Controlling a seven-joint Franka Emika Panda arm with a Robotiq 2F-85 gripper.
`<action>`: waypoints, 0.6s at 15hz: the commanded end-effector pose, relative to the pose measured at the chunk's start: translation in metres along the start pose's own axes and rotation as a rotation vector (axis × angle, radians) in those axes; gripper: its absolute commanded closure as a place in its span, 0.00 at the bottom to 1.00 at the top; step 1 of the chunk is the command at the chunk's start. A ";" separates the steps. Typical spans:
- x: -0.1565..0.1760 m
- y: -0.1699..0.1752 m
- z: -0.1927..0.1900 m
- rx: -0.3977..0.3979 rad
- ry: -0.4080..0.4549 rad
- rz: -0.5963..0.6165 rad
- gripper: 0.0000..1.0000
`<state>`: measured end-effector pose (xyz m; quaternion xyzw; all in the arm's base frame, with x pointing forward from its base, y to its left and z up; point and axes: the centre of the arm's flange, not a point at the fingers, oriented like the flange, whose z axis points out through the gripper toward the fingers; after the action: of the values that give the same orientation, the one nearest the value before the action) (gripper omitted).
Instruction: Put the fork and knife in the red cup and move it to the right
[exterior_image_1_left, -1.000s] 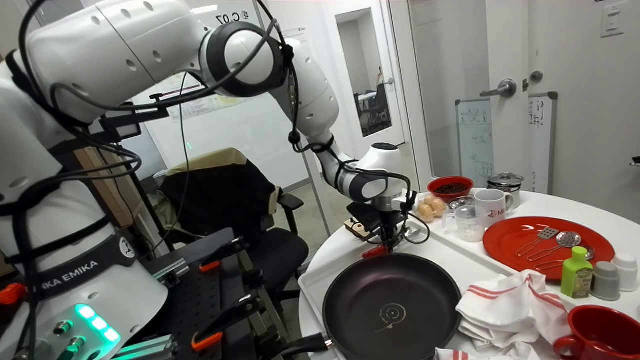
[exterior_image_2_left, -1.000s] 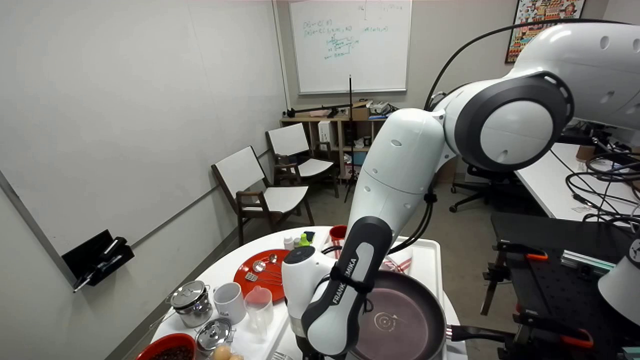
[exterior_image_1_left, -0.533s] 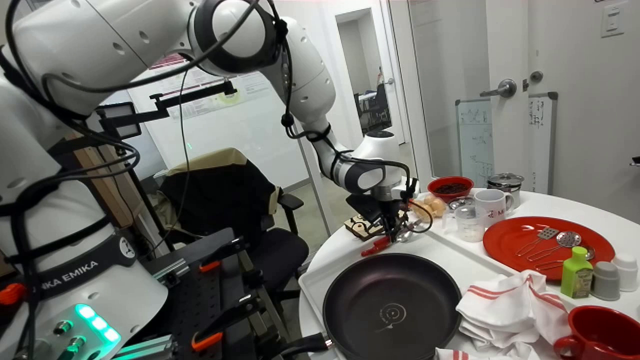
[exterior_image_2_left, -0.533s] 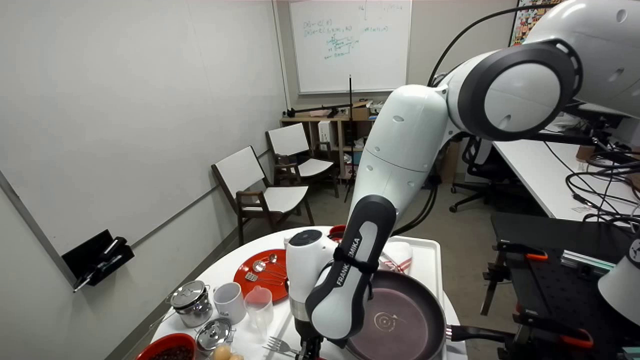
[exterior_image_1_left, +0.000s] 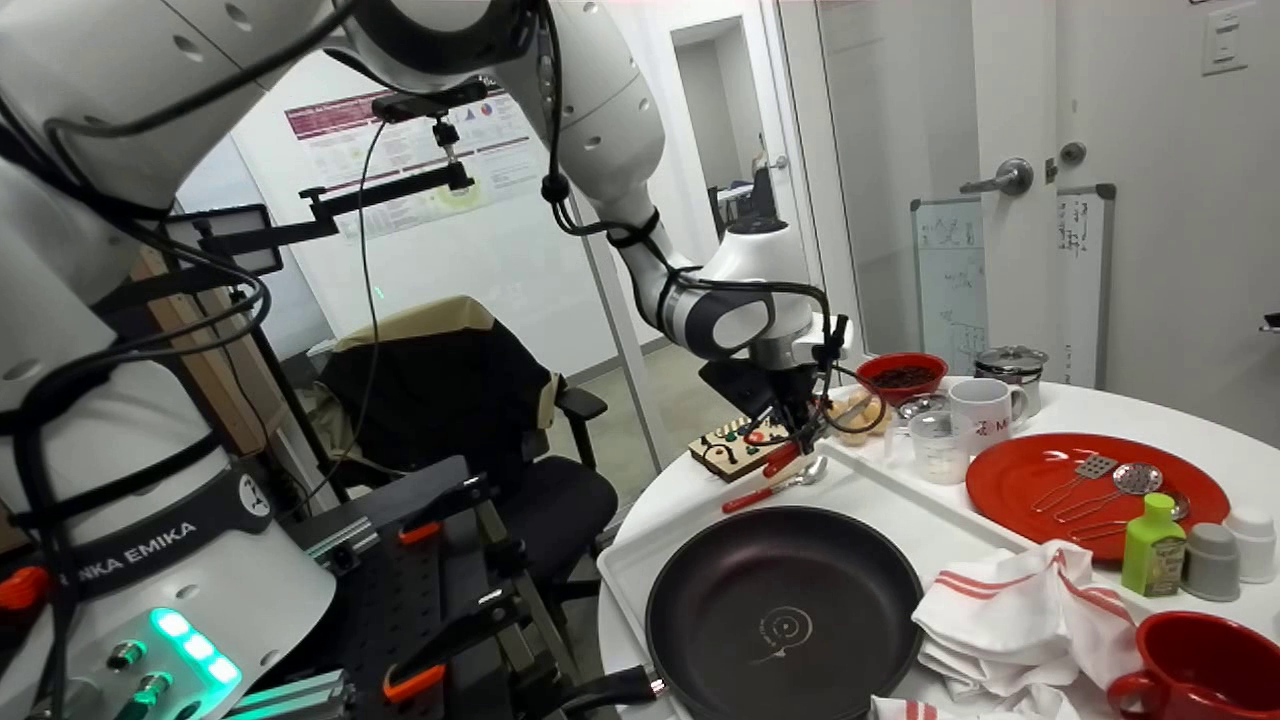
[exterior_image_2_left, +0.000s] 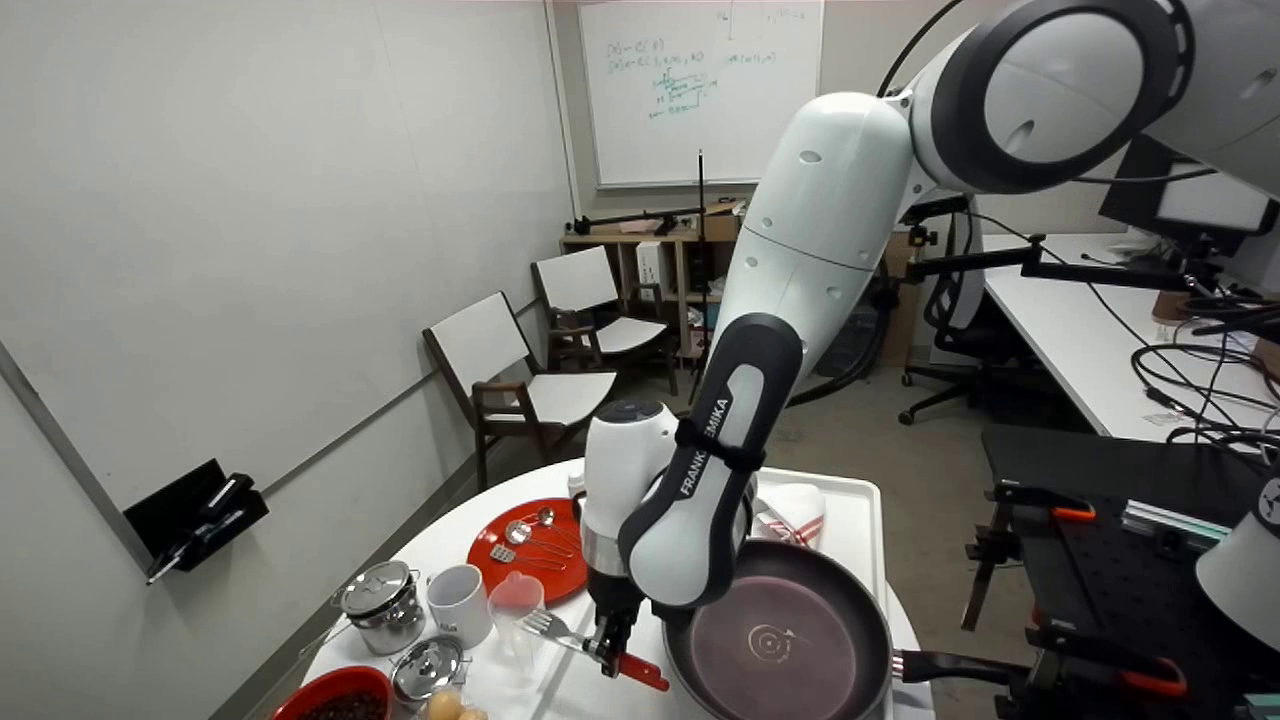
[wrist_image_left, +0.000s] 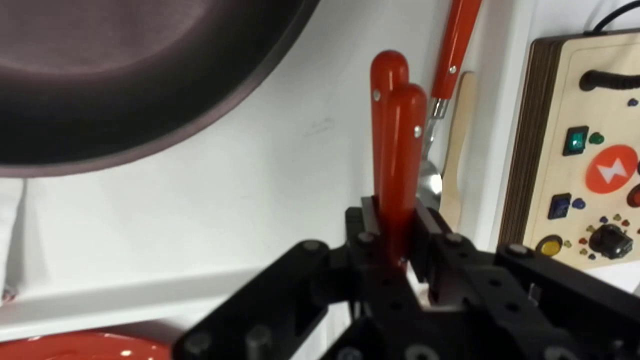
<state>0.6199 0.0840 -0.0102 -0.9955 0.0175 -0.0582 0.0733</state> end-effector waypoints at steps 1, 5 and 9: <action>-0.001 0.022 -0.039 0.001 0.052 0.019 0.96; 0.015 0.057 -0.056 -0.017 0.091 0.075 0.96; 0.026 0.101 -0.072 -0.049 0.128 0.145 0.96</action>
<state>0.6376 0.0005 0.0317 -0.9904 0.0737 -0.1008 0.0588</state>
